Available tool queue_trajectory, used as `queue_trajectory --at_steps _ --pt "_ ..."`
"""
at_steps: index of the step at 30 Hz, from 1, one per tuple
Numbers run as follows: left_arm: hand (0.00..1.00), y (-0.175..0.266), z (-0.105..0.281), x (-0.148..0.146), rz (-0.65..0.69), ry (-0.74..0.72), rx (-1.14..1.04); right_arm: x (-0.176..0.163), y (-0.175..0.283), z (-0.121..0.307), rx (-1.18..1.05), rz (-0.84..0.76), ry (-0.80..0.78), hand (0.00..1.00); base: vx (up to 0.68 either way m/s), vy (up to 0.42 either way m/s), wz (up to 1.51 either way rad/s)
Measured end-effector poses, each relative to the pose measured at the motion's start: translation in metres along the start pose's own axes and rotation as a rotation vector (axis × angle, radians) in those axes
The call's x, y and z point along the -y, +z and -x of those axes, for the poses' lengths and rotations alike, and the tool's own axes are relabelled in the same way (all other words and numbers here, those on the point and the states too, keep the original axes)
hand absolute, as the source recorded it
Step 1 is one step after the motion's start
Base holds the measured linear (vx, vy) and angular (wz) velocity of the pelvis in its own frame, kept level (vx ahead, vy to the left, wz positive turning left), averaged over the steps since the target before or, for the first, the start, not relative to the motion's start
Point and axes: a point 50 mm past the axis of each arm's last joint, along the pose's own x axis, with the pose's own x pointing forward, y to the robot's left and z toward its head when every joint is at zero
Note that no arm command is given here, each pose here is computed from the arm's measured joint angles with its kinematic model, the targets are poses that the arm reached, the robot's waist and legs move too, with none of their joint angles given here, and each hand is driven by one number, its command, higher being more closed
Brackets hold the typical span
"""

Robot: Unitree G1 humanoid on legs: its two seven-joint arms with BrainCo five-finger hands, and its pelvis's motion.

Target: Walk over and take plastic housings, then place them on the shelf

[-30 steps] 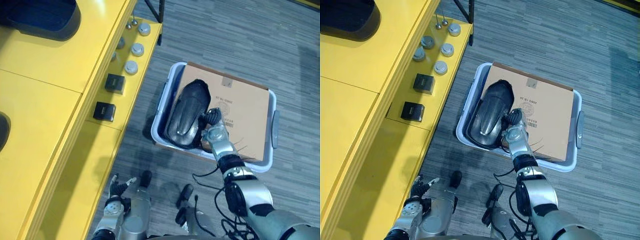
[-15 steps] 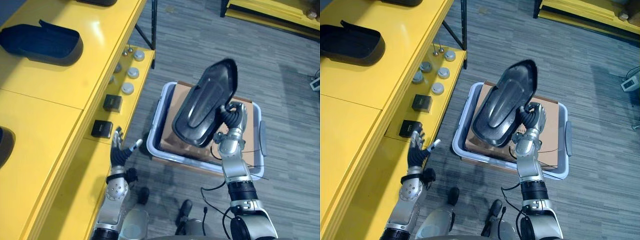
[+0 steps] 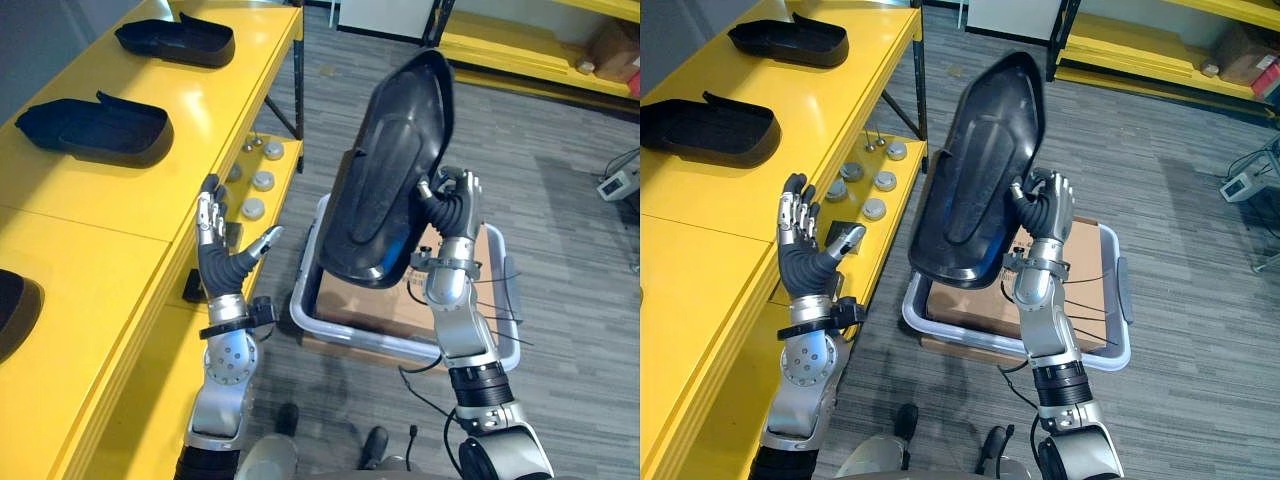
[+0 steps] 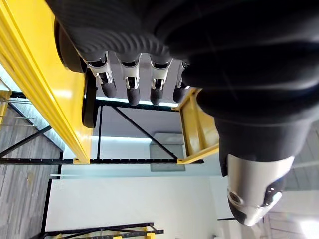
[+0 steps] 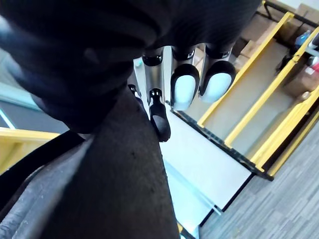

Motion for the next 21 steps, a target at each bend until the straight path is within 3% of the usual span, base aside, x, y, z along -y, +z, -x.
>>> queue_trajectory --at_steps 12,13,21 --pt "0.0 0.0 -0.004 0.023 -0.049 -0.11 -0.001 -0.023 0.02 0.009 0.063 -0.059 0.112 1.0 0.01 0.006 -0.04" --pt "1.0 -0.002 -0.004 0.023 -0.066 -0.121 -0.003 -0.024 0.02 0.009 0.065 -0.057 0.121 1.0 0.0 0.013 -0.11" --pt "1.0 -0.013 -0.005 0.022 -0.099 -0.136 -0.044 -0.022 0.015 0.012 0.064 -0.032 0.137 1.0 -0.01 0.008 -0.05"
